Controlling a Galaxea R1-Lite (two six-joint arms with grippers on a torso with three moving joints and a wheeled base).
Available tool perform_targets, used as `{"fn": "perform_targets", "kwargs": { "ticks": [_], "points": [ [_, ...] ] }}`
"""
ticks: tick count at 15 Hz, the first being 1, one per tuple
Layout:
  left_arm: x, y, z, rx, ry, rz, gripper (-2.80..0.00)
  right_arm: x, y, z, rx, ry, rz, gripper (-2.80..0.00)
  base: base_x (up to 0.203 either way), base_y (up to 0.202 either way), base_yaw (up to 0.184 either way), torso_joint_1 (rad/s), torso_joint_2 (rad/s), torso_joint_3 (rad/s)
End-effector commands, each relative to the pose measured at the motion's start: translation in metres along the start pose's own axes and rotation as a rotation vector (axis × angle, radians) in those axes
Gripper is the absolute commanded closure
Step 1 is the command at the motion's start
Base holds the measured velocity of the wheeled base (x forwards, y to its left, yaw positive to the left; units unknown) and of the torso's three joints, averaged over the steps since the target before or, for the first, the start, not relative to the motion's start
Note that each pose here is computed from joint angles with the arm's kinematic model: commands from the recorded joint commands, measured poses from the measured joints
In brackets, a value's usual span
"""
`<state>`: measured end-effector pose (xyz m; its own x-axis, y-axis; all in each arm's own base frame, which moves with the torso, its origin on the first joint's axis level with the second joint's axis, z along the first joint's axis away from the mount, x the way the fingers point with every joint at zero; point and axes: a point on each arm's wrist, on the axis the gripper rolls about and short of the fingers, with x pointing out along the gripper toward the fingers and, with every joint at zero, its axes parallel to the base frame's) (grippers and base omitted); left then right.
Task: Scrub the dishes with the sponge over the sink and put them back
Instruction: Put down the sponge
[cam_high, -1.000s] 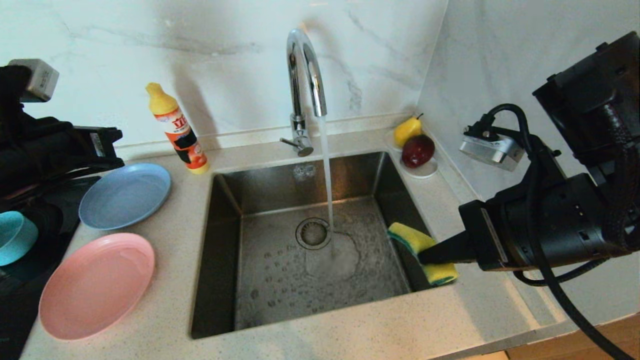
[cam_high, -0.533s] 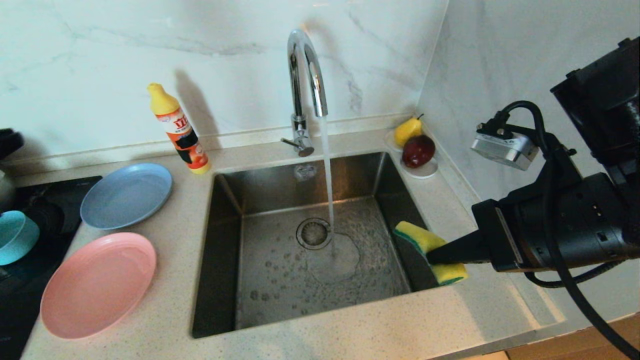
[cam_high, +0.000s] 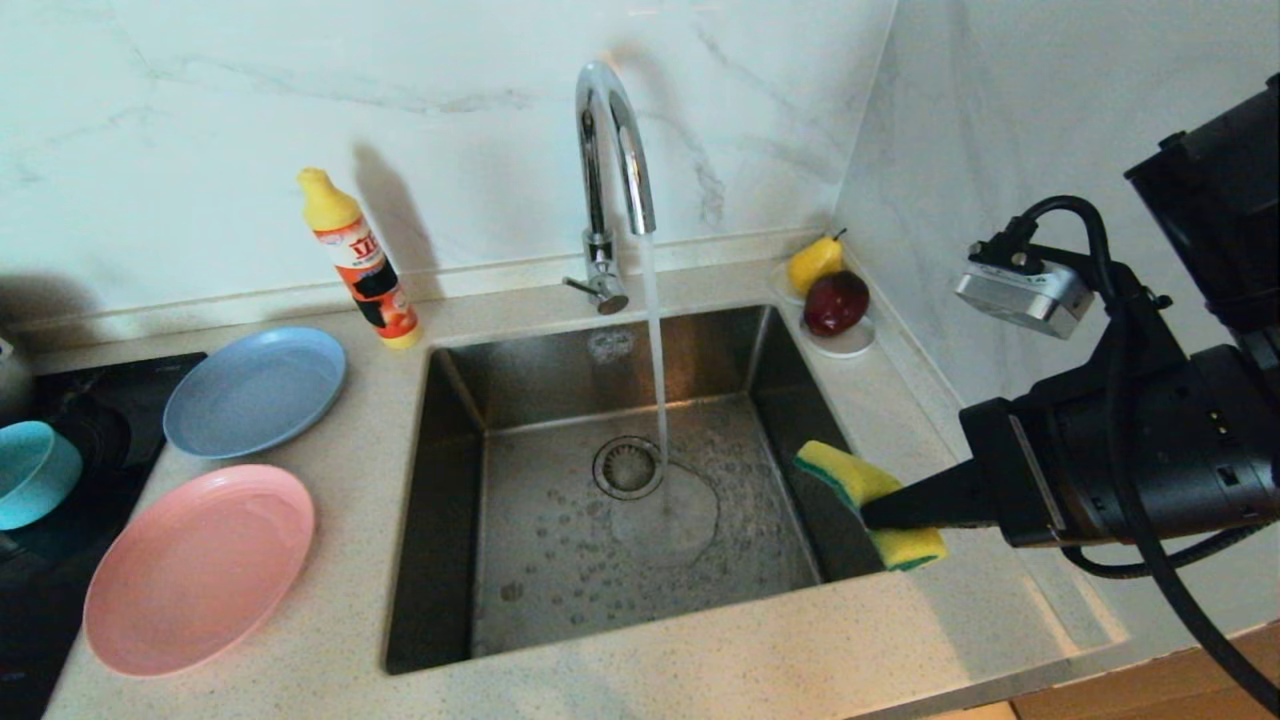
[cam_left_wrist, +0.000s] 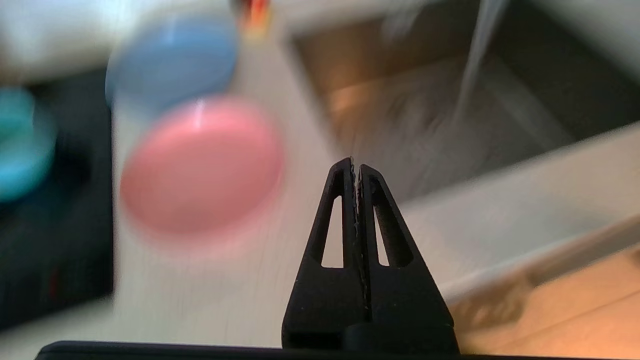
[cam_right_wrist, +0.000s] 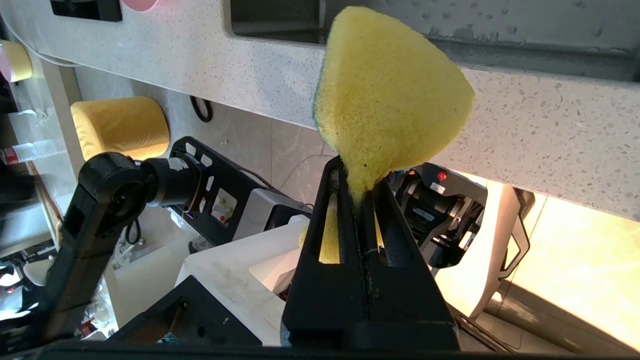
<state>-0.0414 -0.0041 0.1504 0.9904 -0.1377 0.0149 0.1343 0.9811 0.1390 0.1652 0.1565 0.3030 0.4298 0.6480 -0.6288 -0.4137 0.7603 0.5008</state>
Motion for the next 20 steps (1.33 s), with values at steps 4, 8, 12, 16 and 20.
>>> {"fn": "perform_targets", "kwargs": {
  "ticks": [4,8,12,16,20],
  "points": [
    [0.015,-0.002,-0.067,0.054,0.001,0.2,0.0,-0.006,0.001,-0.002,-0.005,-0.009,0.011,0.0,0.0,0.0,0.0,0.0,0.0,0.0],
    [0.018,-0.005,-0.079,-0.057,0.03,0.113,0.0,-0.012,0.003,-0.004,-0.012,-0.018,0.02,0.0,0.0,0.0,0.0,0.0,0.0,0.0],
    [0.018,-0.005,-0.078,-0.063,0.023,0.113,0.0,-0.016,0.002,-0.008,-0.013,-0.026,-0.008,0.0,0.0,0.0,0.0,0.0,0.0,0.0],
    [0.018,-0.005,-0.078,-0.072,0.022,0.114,0.0,-0.013,0.003,-0.015,-0.068,-0.075,-0.134,0.0,0.0,0.0,0.0,0.0,0.0,0.0],
    [0.018,-0.005,-0.078,-0.072,0.022,0.114,0.0,-0.02,-0.003,-0.022,-0.109,-0.138,-0.255,0.0,0.0,0.0,0.0,0.0,0.0,0.0]
  ]
}}
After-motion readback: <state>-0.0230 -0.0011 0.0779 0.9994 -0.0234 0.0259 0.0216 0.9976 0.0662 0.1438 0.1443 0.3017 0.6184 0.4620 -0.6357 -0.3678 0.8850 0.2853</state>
